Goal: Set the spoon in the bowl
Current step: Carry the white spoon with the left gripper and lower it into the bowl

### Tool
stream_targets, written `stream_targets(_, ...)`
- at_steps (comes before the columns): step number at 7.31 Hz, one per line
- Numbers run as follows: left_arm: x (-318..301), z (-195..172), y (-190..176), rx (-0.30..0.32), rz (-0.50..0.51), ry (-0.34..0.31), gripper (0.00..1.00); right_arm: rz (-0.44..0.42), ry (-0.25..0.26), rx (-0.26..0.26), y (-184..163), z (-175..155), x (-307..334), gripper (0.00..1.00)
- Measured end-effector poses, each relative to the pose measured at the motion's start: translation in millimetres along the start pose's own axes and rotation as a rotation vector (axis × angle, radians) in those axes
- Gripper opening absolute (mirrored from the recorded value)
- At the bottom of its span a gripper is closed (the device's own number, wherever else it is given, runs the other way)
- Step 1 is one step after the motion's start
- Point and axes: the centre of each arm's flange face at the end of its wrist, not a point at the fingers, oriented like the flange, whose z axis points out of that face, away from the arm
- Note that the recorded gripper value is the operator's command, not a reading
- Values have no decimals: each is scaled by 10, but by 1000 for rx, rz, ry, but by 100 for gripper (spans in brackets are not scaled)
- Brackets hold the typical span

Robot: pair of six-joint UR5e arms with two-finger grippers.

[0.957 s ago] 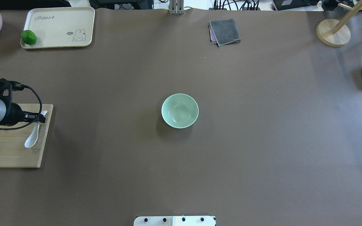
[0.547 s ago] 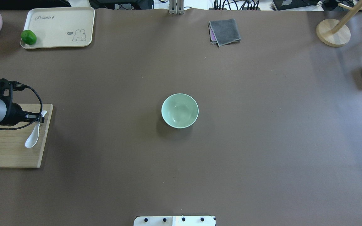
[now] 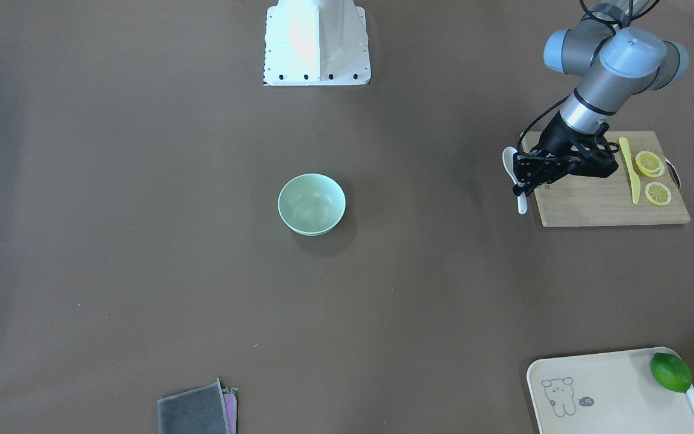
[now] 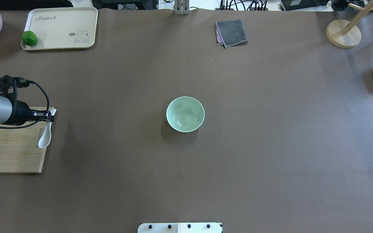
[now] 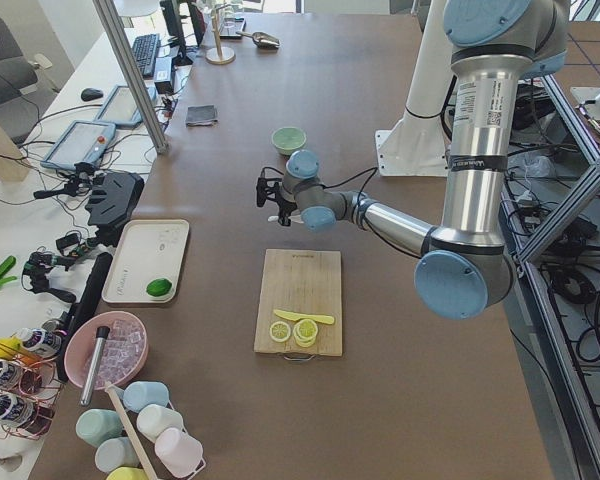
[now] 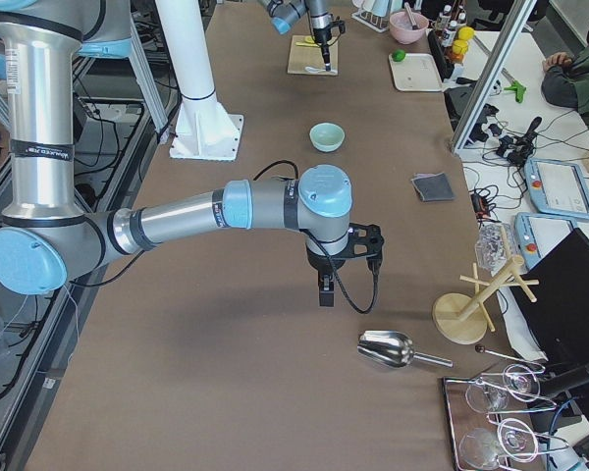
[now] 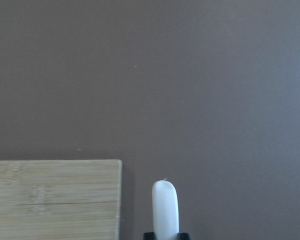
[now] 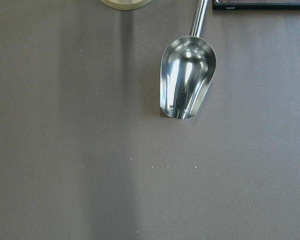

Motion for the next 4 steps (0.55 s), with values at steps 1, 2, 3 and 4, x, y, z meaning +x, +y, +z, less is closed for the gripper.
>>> stream_targets(1, 528, 110, -23, 4, -67, 49, 0, 0, 0, -1, 7, 3, 2, 100)
stream_targets(2, 1097, 253, -3, 17, -131, 78, 0, 1, -1, -2, 18, 8, 6, 100)
stream_targets(3, 1667, 406, 88, 36, -187, 88, 0, 2, -2, -3, 32, 12, 9, 100)
stream_targets(4, 2191, 544, 203, 61, -236, 92, 0, 2, -2, -2, 38, 9, 6, 100)
